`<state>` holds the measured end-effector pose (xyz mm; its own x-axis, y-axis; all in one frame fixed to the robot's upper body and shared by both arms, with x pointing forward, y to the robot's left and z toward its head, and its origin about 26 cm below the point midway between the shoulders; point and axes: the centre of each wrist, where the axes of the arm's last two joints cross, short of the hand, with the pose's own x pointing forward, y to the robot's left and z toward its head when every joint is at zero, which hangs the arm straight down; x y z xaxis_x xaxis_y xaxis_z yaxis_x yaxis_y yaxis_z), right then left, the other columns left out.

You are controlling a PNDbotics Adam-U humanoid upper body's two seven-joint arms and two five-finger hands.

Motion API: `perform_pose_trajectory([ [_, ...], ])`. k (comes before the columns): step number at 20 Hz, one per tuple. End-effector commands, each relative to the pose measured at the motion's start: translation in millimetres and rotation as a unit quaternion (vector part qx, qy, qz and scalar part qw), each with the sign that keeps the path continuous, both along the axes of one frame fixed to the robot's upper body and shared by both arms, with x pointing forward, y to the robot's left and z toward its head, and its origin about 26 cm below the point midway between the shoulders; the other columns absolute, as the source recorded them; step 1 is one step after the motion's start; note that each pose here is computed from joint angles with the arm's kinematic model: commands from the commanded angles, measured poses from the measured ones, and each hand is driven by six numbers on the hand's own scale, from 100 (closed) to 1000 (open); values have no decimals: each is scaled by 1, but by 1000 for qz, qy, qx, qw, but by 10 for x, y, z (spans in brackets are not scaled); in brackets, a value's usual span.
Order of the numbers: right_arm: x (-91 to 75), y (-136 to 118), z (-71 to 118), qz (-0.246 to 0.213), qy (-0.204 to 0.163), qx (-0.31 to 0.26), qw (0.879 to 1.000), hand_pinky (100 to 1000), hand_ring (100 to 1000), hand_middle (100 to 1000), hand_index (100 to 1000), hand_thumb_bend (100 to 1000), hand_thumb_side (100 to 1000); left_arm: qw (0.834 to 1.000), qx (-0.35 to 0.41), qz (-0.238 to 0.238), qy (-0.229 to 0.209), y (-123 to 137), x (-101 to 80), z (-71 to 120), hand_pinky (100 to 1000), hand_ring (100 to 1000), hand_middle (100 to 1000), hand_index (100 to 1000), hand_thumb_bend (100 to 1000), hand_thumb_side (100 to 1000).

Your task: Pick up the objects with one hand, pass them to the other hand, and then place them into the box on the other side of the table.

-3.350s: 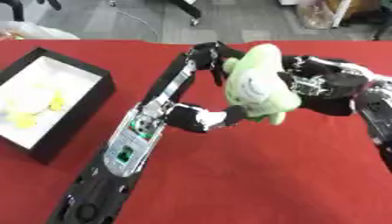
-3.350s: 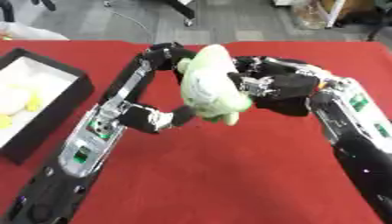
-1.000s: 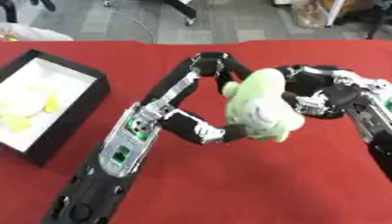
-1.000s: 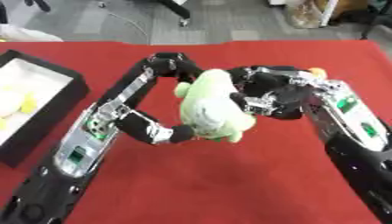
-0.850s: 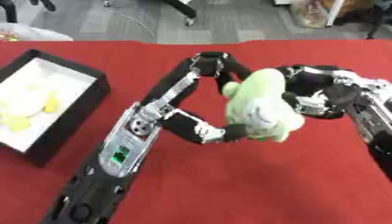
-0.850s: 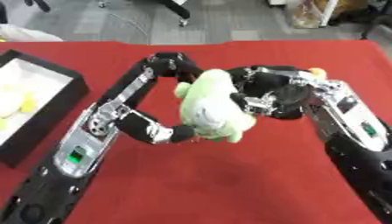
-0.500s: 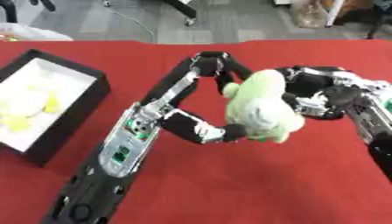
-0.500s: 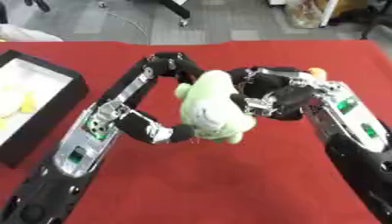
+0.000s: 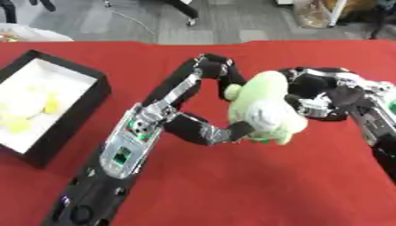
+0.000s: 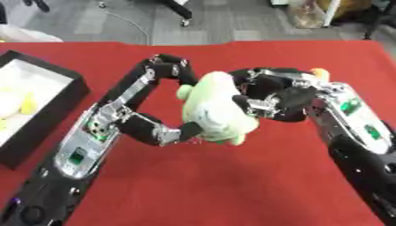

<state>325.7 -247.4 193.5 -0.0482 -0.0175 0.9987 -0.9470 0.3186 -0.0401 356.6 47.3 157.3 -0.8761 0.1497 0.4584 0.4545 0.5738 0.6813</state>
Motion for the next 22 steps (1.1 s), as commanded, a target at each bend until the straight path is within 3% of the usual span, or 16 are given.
perform_pose_trajectory([
  [1, -21, -24, 118, 1, -17, -7, 1000, 572, 547, 317, 235, 100, 100, 1000, -2, -14, -16, -15, -15, 110, 308, 336, 408, 559, 334, 312],
  [8, -20, -27, 112, 1, -16, -6, 1000, 578, 558, 335, 250, 100, 100, 1000, -8, -17, -12, -13, -14, 112, 266, 289, 347, 500, 287, 268],
  [16, -5, -41, 99, -14, -9, 3, 1000, 619, 669, 585, 481, 100, 100, 1000, -12, -16, -9, -14, -12, 105, 284, 291, 347, 497, 289, 270],
  [22, 7, -48, 83, -39, 3, 8, 999, 622, 681, 605, 516, 100, 147, 1000, -14, -15, -6, -17, -10, 96, 282, 278, 327, 475, 283, 263],
])
